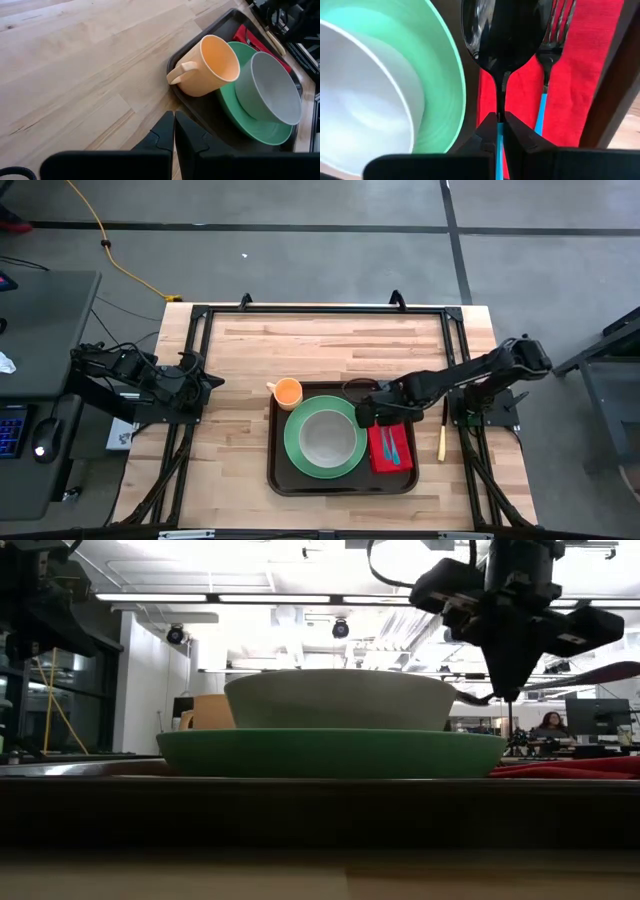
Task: Set up tray
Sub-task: Put the blue spoon to the left side of the blue fork on top of the table napkin on the brown serving tray
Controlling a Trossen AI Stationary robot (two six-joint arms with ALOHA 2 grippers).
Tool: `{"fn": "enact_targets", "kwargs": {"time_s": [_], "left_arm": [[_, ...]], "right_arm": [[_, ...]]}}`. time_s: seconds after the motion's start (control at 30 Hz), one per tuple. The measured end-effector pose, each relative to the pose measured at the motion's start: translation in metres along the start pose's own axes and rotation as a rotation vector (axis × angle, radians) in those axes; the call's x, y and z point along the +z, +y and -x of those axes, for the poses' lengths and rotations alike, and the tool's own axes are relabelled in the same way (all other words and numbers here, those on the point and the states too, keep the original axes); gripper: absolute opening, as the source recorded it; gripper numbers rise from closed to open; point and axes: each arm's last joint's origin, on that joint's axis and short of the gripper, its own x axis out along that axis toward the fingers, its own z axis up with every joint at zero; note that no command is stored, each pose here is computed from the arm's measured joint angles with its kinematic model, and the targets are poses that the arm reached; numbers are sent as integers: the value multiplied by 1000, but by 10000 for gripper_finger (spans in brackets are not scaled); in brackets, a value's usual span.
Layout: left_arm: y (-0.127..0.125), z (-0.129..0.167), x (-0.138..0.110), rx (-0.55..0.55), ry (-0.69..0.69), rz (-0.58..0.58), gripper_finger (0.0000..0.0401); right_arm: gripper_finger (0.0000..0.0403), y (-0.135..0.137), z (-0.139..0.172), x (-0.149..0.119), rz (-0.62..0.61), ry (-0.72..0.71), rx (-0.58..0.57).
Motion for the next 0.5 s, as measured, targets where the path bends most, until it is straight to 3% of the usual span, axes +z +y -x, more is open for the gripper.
{"fn": "enact_targets", "kwargs": {"time_s": [0.5], "left_arm": [[0, 0, 0, 0, -1, 0, 44]], "right_arm": [[1, 8, -26, -1, -13, 38, -45]]}}
